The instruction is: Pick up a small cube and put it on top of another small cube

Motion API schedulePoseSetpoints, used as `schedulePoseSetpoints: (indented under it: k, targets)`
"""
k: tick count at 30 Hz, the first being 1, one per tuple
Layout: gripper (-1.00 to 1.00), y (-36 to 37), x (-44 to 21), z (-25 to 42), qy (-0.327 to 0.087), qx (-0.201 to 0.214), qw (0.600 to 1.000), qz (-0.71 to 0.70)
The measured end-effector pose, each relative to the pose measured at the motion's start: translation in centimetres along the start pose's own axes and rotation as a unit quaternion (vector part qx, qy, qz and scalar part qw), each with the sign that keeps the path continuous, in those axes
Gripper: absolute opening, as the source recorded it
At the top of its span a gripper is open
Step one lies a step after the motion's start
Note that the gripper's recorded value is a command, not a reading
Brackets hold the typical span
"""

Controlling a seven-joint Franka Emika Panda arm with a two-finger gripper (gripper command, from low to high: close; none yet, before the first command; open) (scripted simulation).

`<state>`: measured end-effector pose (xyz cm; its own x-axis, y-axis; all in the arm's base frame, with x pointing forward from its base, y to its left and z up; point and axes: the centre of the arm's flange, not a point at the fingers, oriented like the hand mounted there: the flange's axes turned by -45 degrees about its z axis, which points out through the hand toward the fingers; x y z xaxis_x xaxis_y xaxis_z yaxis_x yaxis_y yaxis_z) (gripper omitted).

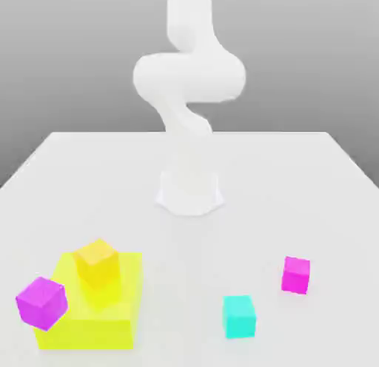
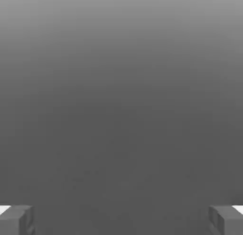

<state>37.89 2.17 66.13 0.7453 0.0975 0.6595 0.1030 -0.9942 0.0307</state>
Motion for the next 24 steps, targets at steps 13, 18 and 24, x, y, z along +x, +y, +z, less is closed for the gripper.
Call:
schedulePoseSetpoints:
  k: [13, 18, 24]
  targets:
    - [0.00, -15.6, -17.3, 25.8, -0.197, 0.139, 0.910, -0.336]
    - [0.00, -20.1, -28.3, 30.1, -0.255, 0.188, 0.828, -0.463]
    - [0.00, -20.9, -36.0, 33.9, -0.284, 0.208, 0.781, -0.516]
